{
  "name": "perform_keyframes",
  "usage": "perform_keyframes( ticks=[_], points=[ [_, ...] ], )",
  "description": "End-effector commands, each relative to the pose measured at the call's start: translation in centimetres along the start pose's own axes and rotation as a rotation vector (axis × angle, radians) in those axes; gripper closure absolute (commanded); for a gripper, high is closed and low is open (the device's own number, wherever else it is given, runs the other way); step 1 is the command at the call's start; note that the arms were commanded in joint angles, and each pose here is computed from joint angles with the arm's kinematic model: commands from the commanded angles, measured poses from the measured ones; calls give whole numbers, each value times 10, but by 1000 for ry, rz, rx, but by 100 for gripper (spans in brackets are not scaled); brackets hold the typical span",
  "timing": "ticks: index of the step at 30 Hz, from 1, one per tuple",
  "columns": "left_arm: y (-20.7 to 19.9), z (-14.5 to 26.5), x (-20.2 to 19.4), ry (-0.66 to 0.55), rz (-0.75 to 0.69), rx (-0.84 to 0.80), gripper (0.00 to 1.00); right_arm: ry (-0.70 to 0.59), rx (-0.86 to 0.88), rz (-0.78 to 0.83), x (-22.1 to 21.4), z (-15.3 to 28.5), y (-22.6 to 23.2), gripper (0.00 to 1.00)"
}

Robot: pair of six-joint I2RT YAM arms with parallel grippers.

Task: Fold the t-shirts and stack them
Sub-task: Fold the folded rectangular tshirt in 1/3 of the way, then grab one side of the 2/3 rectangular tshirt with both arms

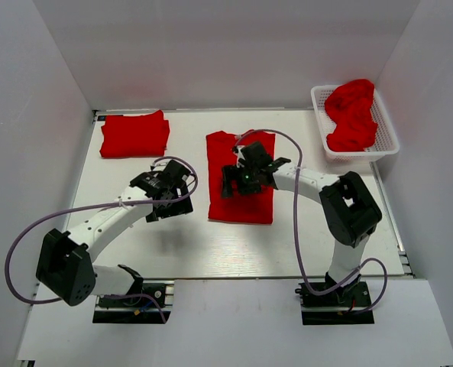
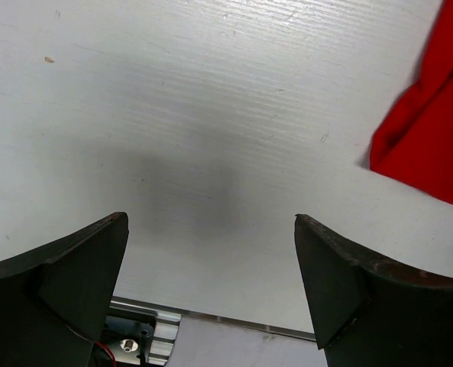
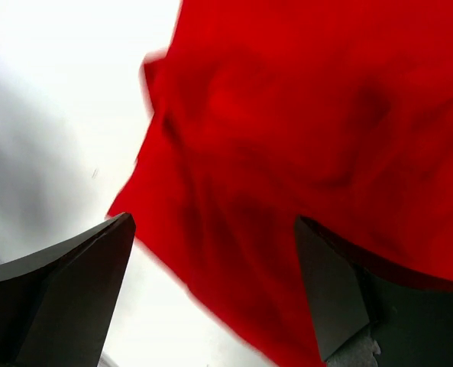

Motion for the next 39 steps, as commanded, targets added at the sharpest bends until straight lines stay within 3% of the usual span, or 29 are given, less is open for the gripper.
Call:
perform_keyframes(
  ticks=[1,7,11,15,17,19,27,32,39],
  points=[
    [0,6,10,-20,21,8,1,-173,-49,-3,49,-3,6,10],
    [-4,6,17,-42,21,-4,1,-413,-215,-23,111,4,-6,10],
    [-15,6,27,-63,-20,-59,1,-403,-252,12,126,4,-10,10],
    [-29,0,31,-74,-82,-112,1,-418,-235,27,123,38,2,10],
    [-41,-1,37,-79,-116,-152,1,-388,-263,11,103,43,-10,10],
    [-49,-8,36,-64,-162,-187,1,-432,-259,-26,95,75,-7,10],
    [-81,-29,32,-53,-225,-291,1,-286,-453,-246,-37,108,-84,10],
    [-102,-46,21,-16,-279,-313,1,-237,-464,-326,-69,104,-97,10],
    [-112,-66,17,0,-302,-287,1,-223,-460,-390,-69,86,-98,10]
  ],
)
Point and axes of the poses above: each gripper's point midway between its finger pads, its own z axis back along the fingers, its own y axis along the line the jaws close on, x = y × z, the point moved 3 cm from there along z, back along the fingers, and after that the axes turned 14 degrees about -z, right-handed, at the moved point
